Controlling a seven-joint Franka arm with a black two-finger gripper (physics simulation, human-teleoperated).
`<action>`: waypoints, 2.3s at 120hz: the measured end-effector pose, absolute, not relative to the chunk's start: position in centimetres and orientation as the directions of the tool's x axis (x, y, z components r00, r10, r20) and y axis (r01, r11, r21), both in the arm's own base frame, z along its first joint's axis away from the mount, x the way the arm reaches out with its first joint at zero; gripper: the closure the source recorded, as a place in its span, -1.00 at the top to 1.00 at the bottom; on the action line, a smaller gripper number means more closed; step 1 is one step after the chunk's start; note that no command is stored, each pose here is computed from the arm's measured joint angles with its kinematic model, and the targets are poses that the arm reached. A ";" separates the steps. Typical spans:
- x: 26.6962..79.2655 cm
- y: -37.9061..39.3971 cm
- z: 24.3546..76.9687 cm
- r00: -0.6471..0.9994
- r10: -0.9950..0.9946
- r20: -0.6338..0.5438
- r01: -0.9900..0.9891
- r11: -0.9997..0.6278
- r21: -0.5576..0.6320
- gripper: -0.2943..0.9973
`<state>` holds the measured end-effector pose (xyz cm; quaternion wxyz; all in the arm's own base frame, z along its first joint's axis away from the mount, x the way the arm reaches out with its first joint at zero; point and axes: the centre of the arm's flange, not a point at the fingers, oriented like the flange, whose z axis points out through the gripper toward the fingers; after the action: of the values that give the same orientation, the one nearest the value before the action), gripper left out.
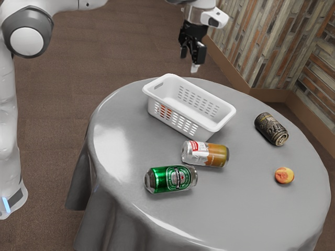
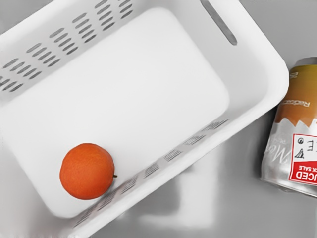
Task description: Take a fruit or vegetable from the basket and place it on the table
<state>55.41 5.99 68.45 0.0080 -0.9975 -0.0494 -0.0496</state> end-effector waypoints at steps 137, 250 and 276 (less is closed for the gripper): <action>53.3 18.3 68.5 0.823 0.564 0.072 0.562 -0.826 0.048 0.54; 56.8 17.7 60.7 0.670 0.741 -0.029 0.741 -0.671 -0.014 0.54; 57.0 16.8 58.9 0.677 0.735 -0.015 0.735 -0.678 -0.006 0.54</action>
<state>56.99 16.82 58.89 -0.0004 -0.9158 -0.4015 0.0082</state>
